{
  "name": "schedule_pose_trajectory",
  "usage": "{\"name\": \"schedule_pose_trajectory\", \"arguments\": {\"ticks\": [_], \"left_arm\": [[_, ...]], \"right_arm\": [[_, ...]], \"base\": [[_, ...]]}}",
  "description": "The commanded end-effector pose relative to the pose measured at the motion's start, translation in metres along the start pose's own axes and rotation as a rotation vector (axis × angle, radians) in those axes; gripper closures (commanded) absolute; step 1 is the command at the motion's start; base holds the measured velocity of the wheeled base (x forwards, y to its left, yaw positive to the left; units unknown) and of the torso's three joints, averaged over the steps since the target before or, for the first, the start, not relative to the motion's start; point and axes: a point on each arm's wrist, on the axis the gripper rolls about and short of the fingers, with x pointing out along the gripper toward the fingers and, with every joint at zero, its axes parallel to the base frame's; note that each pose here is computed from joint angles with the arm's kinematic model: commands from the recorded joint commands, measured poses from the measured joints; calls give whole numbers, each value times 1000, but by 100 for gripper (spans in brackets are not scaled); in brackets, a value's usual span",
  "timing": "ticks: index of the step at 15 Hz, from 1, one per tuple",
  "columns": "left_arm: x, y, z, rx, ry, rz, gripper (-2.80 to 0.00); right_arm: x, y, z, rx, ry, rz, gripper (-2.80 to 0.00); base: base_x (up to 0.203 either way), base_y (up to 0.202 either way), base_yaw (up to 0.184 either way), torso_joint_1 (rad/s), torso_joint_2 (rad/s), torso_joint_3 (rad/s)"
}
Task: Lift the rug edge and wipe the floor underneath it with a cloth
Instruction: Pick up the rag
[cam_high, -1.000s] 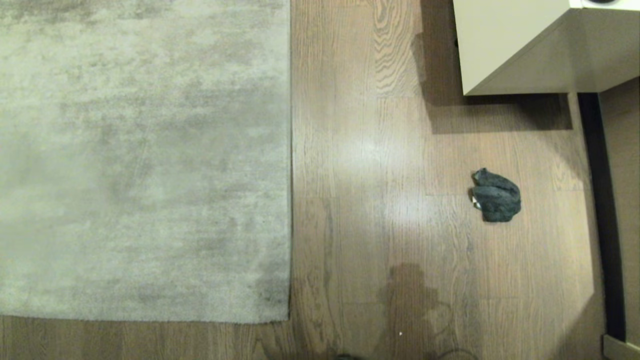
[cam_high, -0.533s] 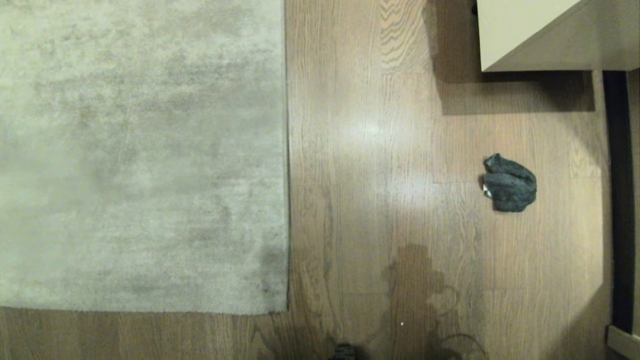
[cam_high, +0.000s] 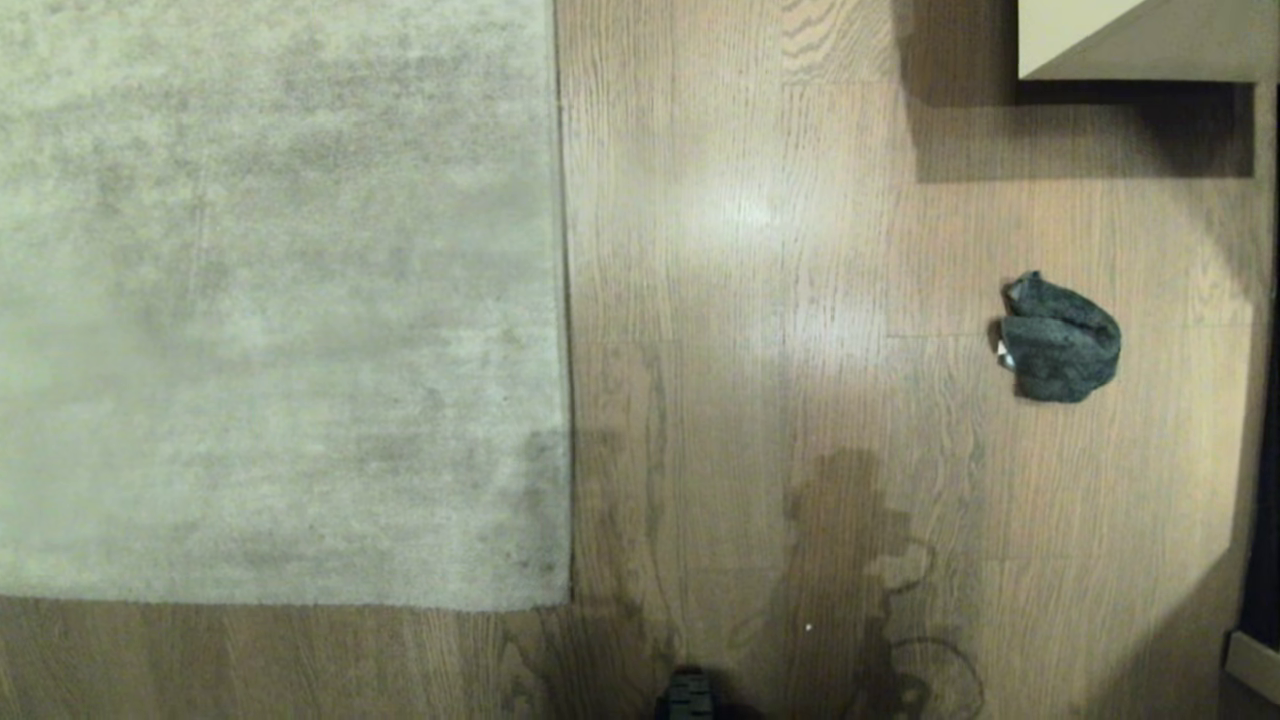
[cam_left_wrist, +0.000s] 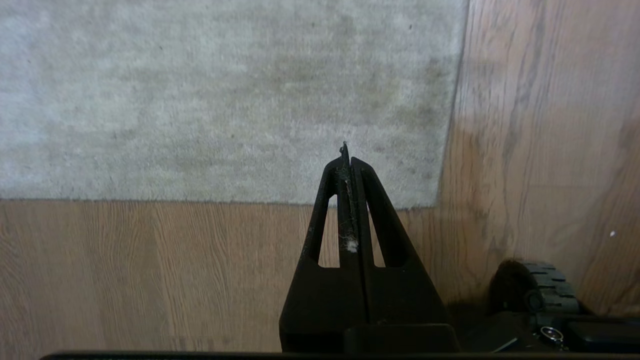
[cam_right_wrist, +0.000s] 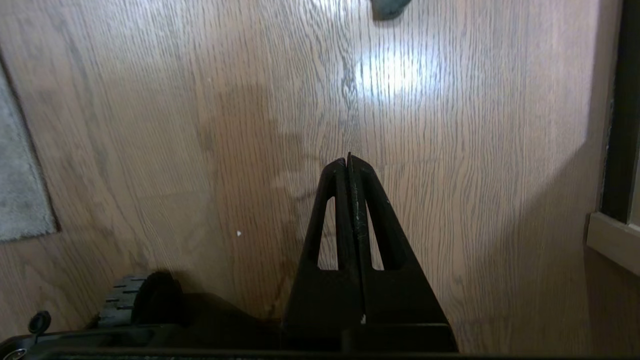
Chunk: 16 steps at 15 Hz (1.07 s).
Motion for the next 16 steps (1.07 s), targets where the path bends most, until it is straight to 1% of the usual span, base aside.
{"name": "schedule_pose_trajectory", "arguments": {"ticks": [1,10,16], "left_arm": [[0,0,0,0,2,1,0],[0,0,0,0,2,1,0],[0,0,0,1,2,1,0]], "right_arm": [[0,0,0,0,1,0,0],[0,0,0,0,1,0,0],[0,0,0,0,1,0,0]], "base": [[0,0,0,2,6,-203],[0,0,0,3,2,-195],[0,0,0,0,2,-26]]}}
